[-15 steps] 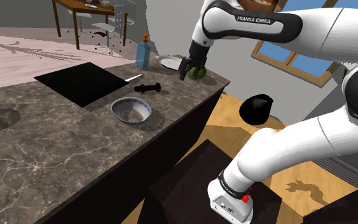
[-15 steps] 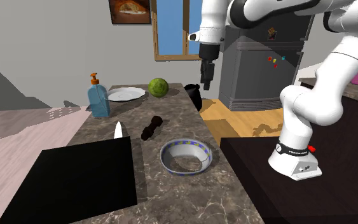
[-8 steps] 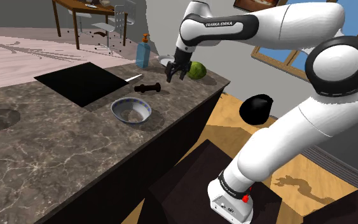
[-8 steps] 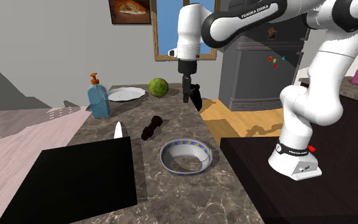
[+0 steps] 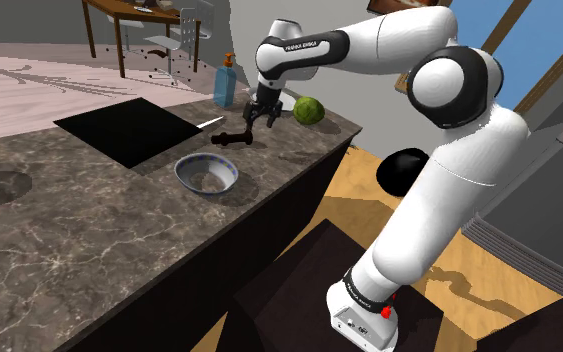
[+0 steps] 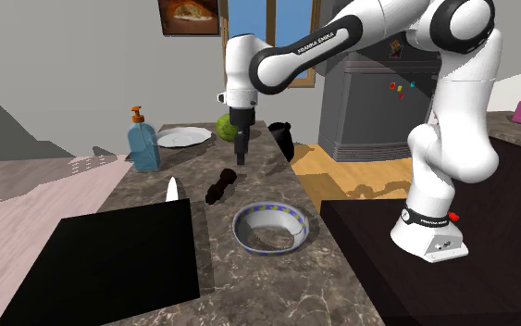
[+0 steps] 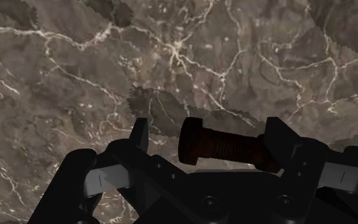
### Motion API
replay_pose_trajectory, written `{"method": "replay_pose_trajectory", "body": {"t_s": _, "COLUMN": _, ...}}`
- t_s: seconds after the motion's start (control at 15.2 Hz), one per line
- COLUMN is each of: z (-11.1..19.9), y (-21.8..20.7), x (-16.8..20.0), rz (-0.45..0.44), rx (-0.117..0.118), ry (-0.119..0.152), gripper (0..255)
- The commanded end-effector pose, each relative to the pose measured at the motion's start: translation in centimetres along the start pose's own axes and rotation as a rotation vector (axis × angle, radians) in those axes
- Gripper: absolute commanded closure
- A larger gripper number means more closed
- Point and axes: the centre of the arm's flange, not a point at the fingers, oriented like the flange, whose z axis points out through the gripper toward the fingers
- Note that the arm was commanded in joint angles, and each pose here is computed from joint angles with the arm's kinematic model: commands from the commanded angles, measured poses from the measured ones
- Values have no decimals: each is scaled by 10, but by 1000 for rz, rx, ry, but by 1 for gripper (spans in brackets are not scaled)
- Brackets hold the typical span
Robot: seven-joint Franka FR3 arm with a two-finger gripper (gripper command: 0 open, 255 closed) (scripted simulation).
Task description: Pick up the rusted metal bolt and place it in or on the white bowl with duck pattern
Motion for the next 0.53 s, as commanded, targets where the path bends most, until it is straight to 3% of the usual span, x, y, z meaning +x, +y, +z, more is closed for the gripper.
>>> {"method": "replay_pose_trajectory", "body": {"t_s": 0.0, "z": 17, "y": 3, "x": 24, "rz": 9, "rx": 3, "ry": -5, "gripper": 0}}
{"method": "replay_pose_trajectory", "body": {"t_s": 0.46, "z": 50, "y": 3, "x": 25, "rz": 9, "rx": 3, "ry": -5, "gripper": 0}}
